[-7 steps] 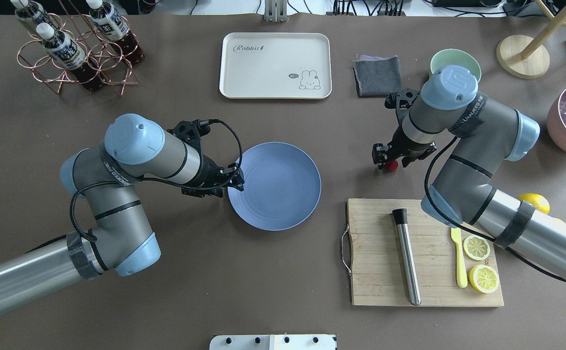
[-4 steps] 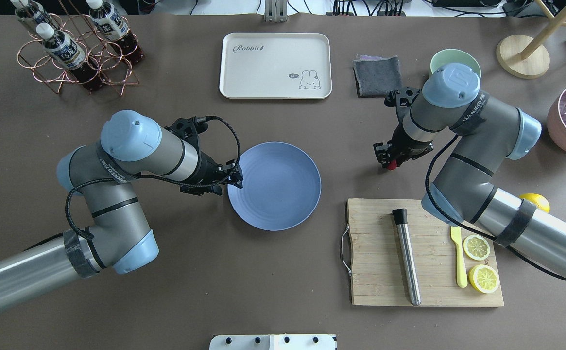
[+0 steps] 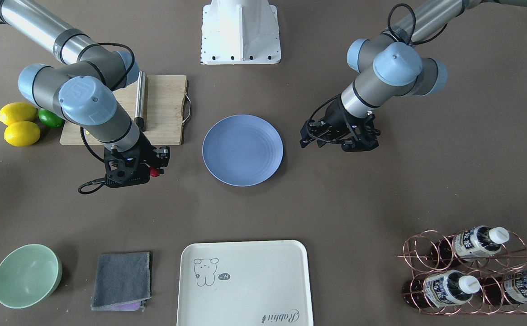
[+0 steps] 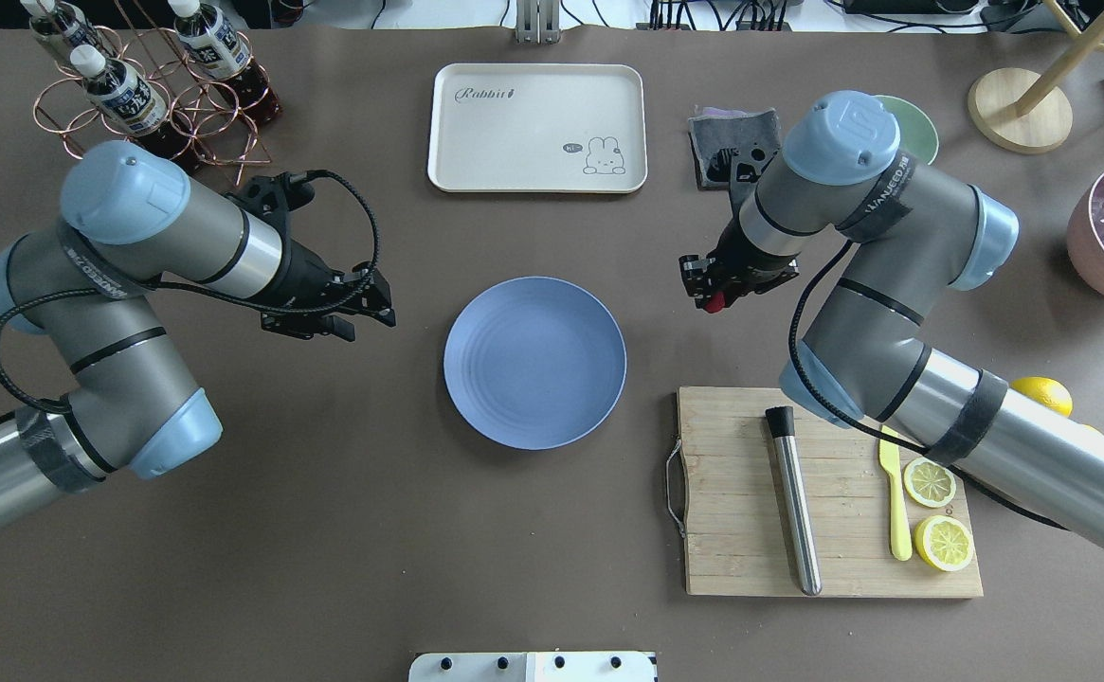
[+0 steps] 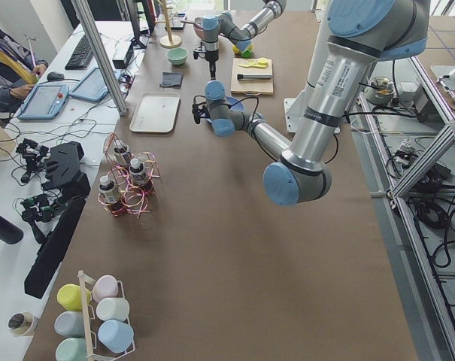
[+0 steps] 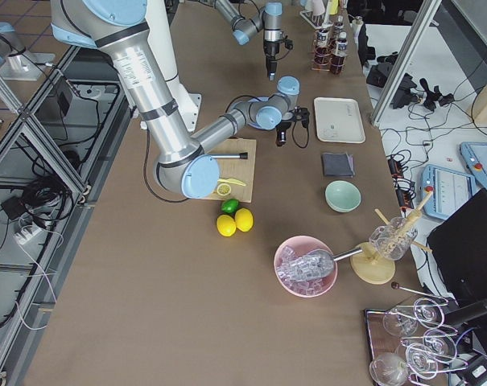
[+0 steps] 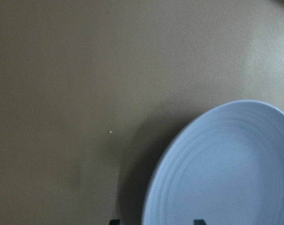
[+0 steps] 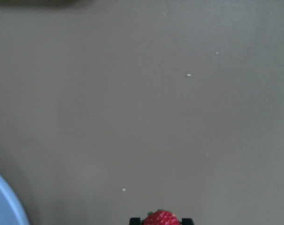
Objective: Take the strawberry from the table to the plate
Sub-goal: 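Lift the strawberry with right gripper while left gripper releases plate and withdraws, then carry the strawberry over the blue plate and open the right gripper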
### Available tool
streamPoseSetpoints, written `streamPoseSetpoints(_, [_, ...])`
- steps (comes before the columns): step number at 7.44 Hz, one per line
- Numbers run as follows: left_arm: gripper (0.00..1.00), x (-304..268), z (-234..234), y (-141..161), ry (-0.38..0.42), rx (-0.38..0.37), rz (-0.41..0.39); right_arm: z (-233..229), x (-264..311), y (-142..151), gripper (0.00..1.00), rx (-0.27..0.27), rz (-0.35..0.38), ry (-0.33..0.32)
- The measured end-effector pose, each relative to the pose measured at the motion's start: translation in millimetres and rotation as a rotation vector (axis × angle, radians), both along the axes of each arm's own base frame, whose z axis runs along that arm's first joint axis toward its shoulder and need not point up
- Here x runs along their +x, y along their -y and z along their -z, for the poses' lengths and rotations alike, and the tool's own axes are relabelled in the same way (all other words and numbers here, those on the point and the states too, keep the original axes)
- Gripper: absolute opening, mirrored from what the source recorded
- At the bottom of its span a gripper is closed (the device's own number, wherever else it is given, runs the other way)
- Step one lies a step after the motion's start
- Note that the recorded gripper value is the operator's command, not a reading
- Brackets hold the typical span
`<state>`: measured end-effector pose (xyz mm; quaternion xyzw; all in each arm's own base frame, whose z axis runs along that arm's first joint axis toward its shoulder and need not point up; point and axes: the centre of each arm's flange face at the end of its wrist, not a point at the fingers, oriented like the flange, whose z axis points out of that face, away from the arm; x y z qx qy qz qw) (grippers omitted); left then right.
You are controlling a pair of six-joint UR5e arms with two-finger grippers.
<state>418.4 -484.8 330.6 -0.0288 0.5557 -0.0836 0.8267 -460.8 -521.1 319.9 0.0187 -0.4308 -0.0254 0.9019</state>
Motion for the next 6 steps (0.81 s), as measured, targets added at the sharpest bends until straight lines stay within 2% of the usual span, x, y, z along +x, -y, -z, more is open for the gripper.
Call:
streamPoseSetpoints(3, [0.61,-95,-81,25,0.061,0.111,-0.056,76,-67,-36,0.0,-0.059,-0.055,0.048])
streamPoseSetpoints(6, [0.62,-169,-135,27,0.075,0.163,-0.09,109,-125,-61,0.0,-0.073,-0.096,0.035])
